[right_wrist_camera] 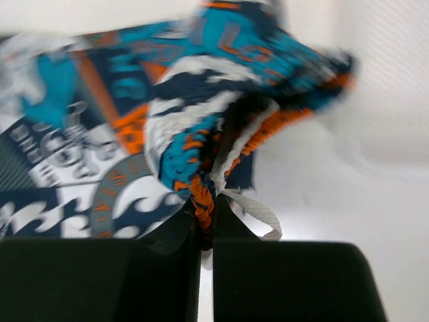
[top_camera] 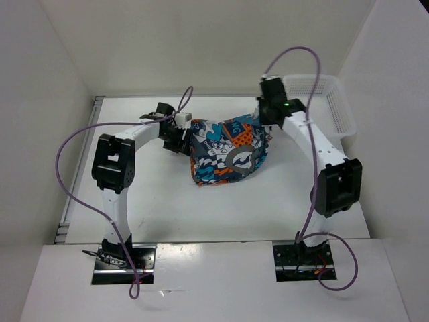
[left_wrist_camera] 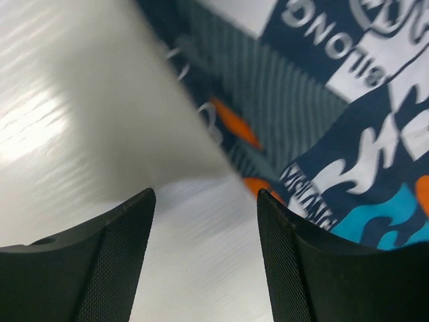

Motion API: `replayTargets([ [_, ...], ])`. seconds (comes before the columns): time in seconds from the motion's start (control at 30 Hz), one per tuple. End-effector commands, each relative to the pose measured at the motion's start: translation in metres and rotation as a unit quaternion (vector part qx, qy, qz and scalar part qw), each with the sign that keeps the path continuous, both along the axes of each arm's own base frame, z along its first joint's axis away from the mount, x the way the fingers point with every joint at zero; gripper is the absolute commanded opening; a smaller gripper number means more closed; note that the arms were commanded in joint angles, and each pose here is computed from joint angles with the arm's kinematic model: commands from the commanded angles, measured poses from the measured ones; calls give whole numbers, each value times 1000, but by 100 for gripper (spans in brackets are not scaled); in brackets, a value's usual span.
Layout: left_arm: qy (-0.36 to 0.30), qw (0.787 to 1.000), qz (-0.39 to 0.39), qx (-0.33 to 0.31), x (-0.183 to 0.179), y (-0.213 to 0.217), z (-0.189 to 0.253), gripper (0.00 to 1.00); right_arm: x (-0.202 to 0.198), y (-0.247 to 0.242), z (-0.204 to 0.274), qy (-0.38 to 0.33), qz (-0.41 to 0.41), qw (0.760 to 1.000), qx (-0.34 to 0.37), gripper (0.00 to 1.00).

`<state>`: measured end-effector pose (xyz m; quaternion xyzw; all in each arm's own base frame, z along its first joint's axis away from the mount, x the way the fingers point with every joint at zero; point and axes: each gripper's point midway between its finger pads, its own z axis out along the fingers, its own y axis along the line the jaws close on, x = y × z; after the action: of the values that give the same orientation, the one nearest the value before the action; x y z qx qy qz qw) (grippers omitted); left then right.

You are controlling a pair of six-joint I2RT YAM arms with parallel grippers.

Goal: Fold and stack the shorts
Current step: Fold the shorts

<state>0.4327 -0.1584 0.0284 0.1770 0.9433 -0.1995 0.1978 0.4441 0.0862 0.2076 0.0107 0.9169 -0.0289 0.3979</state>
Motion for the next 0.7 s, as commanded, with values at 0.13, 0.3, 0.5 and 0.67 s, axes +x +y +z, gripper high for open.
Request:
replayTargets([
  [0.13, 46, 998, -43, -30, -11, -35, -35, 56, -36, 165, -50, 49, 228, 967, -106, 0],
  [0.3, 65, 996, -43, -39, -14, -34, -39, 34, -64, 243, -67, 43, 324, 940, -100, 0],
  [0.5, 66, 996, -36, -49, -10, -28, -35, 30, -69, 278, -86, 55, 362, 927, -77, 0],
  [0.67, 48, 998, 0, -30, 1, 3, -24, 50, -70, 283, -96, 65, 362, 927, -66, 35],
])
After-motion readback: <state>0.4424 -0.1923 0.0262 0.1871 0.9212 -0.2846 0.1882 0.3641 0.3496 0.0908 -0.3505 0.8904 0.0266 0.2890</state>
